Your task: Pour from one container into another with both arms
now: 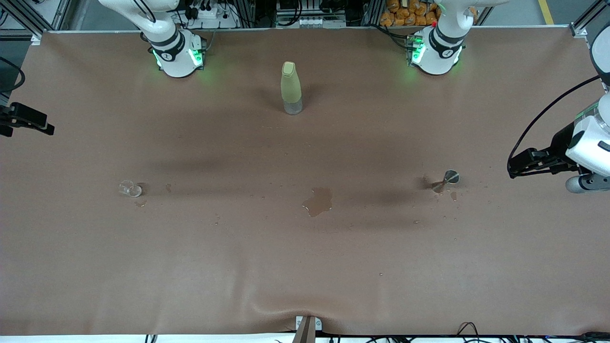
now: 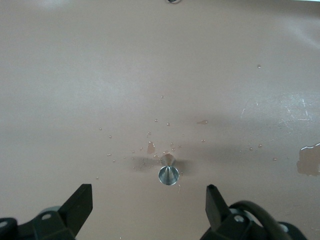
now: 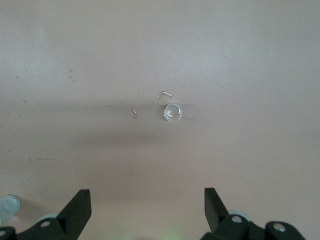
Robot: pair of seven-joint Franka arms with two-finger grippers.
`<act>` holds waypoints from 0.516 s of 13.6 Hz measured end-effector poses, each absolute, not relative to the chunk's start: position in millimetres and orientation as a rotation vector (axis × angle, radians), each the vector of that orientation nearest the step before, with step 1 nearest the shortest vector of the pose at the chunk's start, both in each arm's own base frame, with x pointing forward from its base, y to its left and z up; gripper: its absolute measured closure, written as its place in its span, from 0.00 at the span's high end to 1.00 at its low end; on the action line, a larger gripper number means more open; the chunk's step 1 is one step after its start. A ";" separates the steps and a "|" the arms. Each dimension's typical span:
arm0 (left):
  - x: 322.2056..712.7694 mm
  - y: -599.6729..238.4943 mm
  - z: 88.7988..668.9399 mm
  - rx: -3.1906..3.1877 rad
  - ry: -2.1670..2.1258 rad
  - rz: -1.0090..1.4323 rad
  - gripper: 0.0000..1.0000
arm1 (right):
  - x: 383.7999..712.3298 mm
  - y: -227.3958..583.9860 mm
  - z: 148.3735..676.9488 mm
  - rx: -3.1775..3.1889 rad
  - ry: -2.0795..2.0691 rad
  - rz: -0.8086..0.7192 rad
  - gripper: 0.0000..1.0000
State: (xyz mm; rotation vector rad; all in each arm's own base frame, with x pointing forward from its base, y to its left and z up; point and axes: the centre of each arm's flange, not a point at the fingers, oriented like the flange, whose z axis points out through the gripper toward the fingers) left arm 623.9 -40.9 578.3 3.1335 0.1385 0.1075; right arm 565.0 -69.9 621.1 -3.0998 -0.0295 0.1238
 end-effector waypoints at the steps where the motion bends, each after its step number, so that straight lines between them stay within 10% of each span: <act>1: 623.7 -40.9 578.1 3.134 0.139 0.104 1.00 | 565.2 -68.7 621.1 -3.100 -0.033 0.124 1.00; 7: 621.6 -42.6 579.4 3.135 0.134 0.090 1.00 | 566.3 -65.5 621.3 -3.100 -0.042 0.116 1.00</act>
